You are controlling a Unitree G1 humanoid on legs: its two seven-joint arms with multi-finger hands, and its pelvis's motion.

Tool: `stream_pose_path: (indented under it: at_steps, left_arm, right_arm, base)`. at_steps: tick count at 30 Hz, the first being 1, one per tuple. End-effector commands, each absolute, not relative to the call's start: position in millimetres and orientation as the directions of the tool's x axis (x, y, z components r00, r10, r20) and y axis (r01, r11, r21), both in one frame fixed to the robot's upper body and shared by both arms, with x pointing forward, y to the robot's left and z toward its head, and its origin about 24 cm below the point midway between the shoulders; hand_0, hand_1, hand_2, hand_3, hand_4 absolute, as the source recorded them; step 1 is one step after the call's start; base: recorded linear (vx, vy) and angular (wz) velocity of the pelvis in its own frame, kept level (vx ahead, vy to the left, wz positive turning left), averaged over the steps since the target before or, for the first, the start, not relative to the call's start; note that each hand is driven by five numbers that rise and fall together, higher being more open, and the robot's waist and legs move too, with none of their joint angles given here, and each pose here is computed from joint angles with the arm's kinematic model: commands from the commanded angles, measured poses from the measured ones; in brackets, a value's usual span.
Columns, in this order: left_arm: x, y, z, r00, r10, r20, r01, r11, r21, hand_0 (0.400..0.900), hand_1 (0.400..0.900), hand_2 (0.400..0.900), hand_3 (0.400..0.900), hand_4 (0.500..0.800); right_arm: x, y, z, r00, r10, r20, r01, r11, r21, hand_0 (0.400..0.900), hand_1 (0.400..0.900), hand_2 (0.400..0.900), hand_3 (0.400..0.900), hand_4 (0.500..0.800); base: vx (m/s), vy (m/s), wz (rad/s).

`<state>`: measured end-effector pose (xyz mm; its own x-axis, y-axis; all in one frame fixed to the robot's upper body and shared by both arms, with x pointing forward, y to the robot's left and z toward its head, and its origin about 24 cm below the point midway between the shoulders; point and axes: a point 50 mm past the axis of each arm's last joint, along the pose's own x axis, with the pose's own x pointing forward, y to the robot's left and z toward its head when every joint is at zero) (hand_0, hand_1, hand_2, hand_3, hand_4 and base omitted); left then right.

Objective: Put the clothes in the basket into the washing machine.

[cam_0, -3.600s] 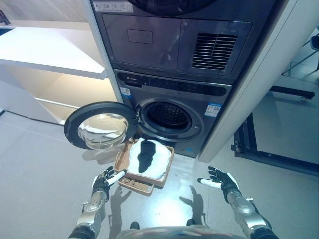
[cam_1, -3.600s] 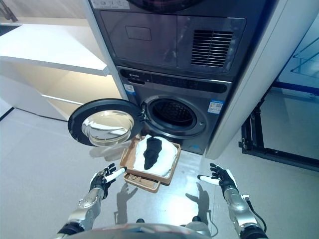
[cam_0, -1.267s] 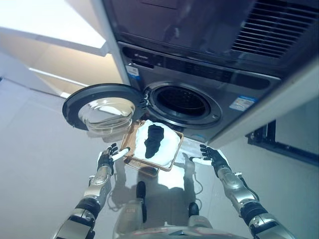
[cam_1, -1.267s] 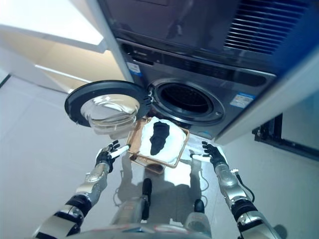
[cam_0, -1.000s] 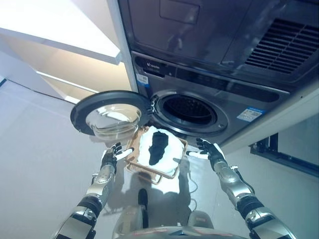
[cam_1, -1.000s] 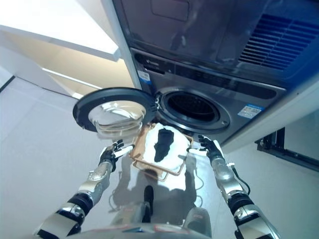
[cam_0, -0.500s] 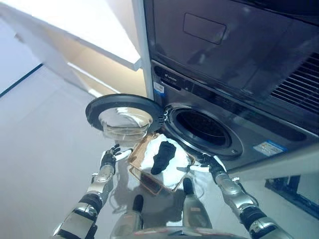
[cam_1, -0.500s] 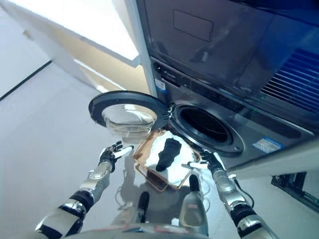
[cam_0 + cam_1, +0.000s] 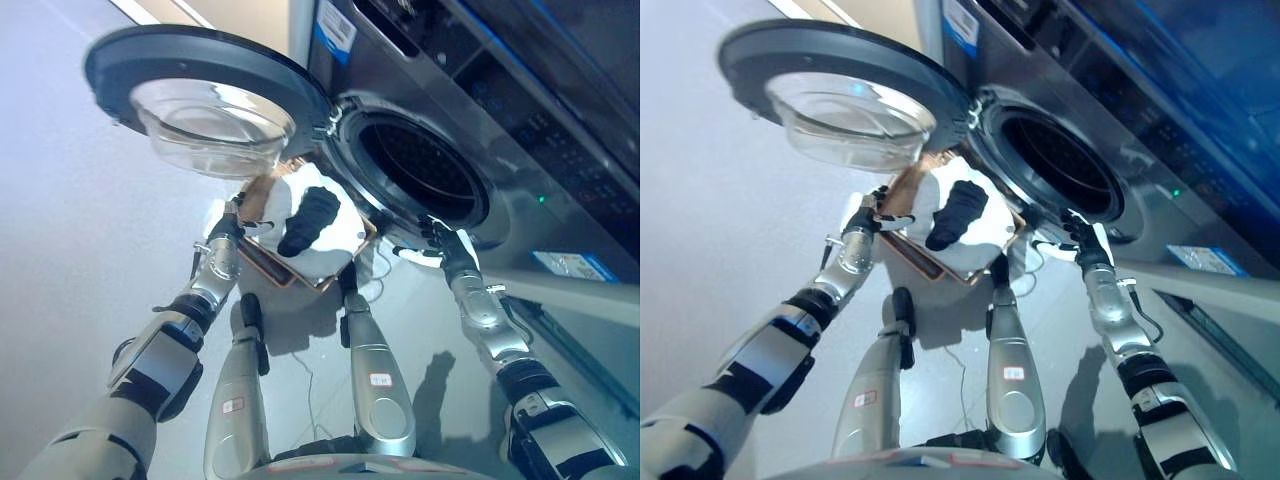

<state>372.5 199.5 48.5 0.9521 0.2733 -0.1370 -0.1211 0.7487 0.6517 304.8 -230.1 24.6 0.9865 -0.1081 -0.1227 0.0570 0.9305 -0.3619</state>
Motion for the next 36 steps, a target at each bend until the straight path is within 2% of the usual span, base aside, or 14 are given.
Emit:
stream_pose_path:
  at_steps: [1,5,10,16,20,26,36]
  left_arm:
    - [379.5,218.3,67.2,0.925,0.376,-0.062,-0.234,0.688,0.687,0.9,0.9,0.9,0.9,0.8]
    - [383.4,224.4,74.8,0.902,0.425,-0.073,-0.269,0.687,0.675,0.9,0.9,0.9,0.9,0.8]
    - [389.1,223.8,85.8,0.887,0.454,-0.087,-0.321,0.74,0.592,0.9,0.9,0.9,0.9,0.8]
    - [395.6,217.2,98.7,0.876,0.476,-0.085,-0.377,0.783,0.495,0.9,0.9,0.9,0.9,0.8]
    - [398.3,209.3,101.1,0.877,0.47,-0.1,-0.374,0.799,0.472,0.9,0.9,0.9,0.9,0.8]
    - [404.1,208.8,119.0,0.872,0.485,-0.062,-0.416,0.802,0.428,0.9,0.9,0.9,0.9,0.8]
    - [409.4,204.2,135.6,0.868,0.495,-0.038,-0.454,0.822,0.344,0.9,0.9,0.9,0.9,0.8]
  right_arm:
    - [301.2,-238.1,61.0,0.99,-0.113,0.086,0.135,0.931,-0.338,0.9,0.9,0.9,0.9,0.8]
    - [296.5,-234.7,78.1,0.983,-0.076,0.17,0.129,0.935,-0.33,0.9,0.9,0.9,0.9,0.8]
    - [295.3,-225.6,94.0,0.966,-0.057,0.251,0.135,0.942,-0.307,0.9,0.9,0.9,0.9,0.8]
    - [288.3,-218.1,99.8,0.952,-0.051,0.301,0.145,0.944,-0.297,0.9,0.9,0.9,0.9,0.8]
    - [283.5,-217.0,106.1,0.941,-0.047,0.335,0.156,0.939,-0.306,0.9,0.9,0.9,0.9,0.8]
    - [272.7,-218.2,135.2,0.881,-0.03,0.471,0.194,0.933,-0.304,0.9,0.9,0.9,0.9,0.8]
    - [267.3,-216.3,138.9,0.864,-0.027,0.502,0.211,0.926,-0.312,0.9,0.9,0.9,0.9,0.8]
  base:
    - [-0.041,0.012,-0.25]
    - [-0.038,-0.018,-0.21]
    - [-0.019,-0.056,-0.18]
    - [-0.017,-0.064,-0.13]
    - [-0.049,-0.058,-0.1]
    - [-0.047,-0.062,-0.08]
    - [-0.03,-0.055,-0.1]
